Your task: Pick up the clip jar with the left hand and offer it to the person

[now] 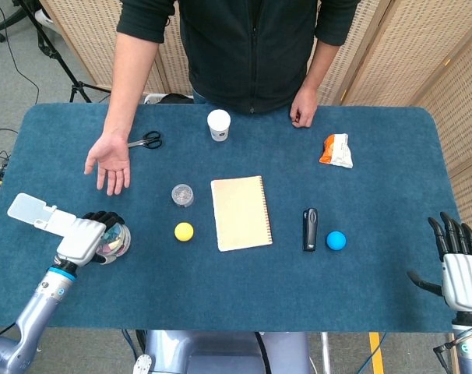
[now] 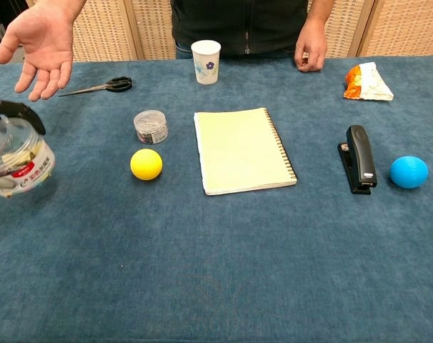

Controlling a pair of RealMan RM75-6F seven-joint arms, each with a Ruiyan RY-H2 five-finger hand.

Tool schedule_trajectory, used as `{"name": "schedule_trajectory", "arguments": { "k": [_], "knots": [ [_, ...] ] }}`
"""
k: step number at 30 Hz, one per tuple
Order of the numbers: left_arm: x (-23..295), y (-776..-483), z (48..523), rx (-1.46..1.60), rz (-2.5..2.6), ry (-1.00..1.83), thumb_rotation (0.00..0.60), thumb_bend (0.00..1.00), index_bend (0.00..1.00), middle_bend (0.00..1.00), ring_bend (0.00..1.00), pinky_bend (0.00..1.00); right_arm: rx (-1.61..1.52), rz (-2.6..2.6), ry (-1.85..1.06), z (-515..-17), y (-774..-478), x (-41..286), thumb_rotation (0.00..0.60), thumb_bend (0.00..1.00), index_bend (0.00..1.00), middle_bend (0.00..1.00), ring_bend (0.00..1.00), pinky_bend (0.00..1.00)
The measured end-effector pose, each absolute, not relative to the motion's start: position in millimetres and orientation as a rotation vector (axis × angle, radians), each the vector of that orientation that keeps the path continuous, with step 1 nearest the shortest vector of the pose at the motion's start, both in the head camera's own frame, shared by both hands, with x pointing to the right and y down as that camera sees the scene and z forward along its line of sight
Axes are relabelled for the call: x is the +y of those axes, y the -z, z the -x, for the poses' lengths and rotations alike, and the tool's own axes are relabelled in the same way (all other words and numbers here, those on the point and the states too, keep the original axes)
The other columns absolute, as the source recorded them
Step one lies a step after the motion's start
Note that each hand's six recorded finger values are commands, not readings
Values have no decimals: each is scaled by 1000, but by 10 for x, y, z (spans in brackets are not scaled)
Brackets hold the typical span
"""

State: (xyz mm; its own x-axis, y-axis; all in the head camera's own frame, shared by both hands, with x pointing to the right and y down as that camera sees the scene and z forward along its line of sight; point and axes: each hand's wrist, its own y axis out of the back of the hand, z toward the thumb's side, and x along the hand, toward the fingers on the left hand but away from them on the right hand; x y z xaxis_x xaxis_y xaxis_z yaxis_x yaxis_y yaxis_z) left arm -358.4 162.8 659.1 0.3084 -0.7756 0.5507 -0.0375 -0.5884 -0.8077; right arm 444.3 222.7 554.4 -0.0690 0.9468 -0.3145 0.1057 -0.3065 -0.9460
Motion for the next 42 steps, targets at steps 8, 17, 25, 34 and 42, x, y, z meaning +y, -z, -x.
{"name": "schedule_trajectory", "arguments": {
  "k": [8, 17, 25, 34, 42],
  "knots": [
    [1270, -6023, 3355, 842, 1819, 1070, 600, 55, 548, 574, 448, 566, -1178, 1478, -1464, -4448, -5550, 2228, 600, 0, 0, 0, 0, 0],
    [550, -5800, 3208, 926, 1698, 1073, 600, 53, 551, 574, 448, 567, -1170, 1477, -1479, -4455, -5584, 2228, 600, 0, 0, 0, 0, 0],
    [276, -6026, 3144, 948, 1676, 1147, 600, 26, 554, 568, 446, 565, -1166, 1467, -1499, -4488, -5621, 2219, 600, 0, 0, 0, 0, 0],
    [323, -6172, 3212, 953, 1691, 1289, 600, 0, 1, 0, 0, 0, -1160, 1466, -1505, -4485, -5642, 2221, 600, 0, 0, 0, 0, 0],
    [320, -5830, 3316, 1041, 1721, 1222, 600, 0, 0, 0, 0, 0, -1168, 1472, -1501, -4482, -5627, 2222, 600, 0, 0, 0, 0, 0]
  ]
}}
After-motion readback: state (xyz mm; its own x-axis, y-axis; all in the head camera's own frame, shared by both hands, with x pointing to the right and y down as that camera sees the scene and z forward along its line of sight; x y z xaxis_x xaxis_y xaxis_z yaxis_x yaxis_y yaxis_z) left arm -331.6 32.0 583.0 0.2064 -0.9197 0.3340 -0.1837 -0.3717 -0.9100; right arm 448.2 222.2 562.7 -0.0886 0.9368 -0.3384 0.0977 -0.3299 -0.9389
